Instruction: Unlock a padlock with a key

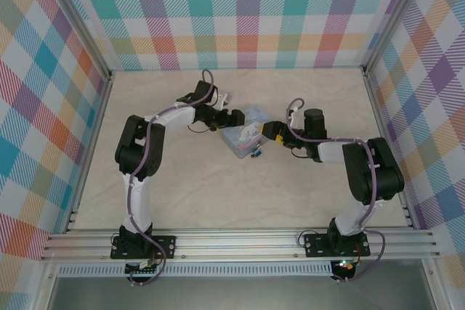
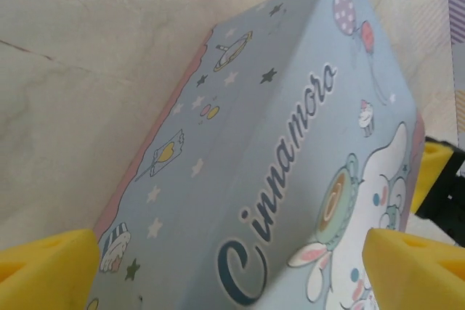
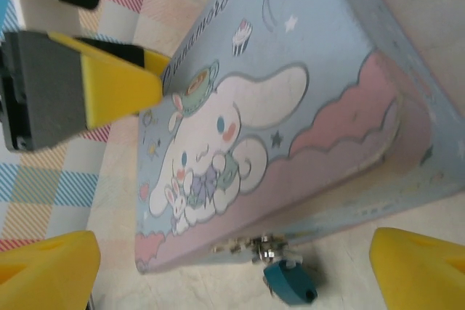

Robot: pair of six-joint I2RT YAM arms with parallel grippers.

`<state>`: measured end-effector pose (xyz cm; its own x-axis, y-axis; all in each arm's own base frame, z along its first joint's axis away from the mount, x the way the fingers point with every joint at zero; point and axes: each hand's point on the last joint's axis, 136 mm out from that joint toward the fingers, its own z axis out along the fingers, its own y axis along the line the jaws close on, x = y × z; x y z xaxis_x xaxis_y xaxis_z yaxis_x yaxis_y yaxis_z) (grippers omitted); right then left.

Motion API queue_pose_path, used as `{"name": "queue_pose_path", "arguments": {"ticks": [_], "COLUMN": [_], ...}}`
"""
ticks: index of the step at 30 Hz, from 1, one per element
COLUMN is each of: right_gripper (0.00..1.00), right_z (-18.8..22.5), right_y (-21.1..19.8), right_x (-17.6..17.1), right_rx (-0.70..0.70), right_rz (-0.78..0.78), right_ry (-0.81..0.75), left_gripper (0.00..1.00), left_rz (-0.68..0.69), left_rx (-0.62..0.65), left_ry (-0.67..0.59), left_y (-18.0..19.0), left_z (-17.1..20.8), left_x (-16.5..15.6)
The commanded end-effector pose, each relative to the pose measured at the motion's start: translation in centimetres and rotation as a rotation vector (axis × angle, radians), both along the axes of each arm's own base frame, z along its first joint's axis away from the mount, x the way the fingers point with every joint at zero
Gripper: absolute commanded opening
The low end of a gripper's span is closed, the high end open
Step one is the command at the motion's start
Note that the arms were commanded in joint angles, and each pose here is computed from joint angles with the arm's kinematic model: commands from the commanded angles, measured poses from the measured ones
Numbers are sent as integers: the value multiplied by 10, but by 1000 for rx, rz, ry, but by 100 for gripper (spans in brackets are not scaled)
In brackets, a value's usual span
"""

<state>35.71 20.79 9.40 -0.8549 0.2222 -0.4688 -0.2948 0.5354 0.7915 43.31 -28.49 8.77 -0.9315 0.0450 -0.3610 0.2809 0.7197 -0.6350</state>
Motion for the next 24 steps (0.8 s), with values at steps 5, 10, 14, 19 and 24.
{"name": "queue_pose_path", "arguments": {"ticks": [5, 10, 14, 19, 24], "right_gripper": [87, 83, 80, 81, 80], "right_z": [1, -3, -7, -13, -14], "right_y": [7, 19, 29, 35, 39], "right_x": [-27, -29, -28, -24, -24], "right_rx": [62, 94, 101, 94, 104], "right_rz": [97, 134, 161, 164, 179], "right_ry": [-81, -69, -58, -49, -52], "left_gripper": [95, 95, 94, 94, 93], "left_rz": [77, 69, 71, 77, 80], "left_rx": [7, 4, 53, 94, 104], "left_ry": [-133, -127, -92, -55, -36], "left_y": [13, 13, 19, 23, 24], "left_z": [44, 47, 29, 7, -4], "left_x": [10, 5, 1, 0, -1]}}
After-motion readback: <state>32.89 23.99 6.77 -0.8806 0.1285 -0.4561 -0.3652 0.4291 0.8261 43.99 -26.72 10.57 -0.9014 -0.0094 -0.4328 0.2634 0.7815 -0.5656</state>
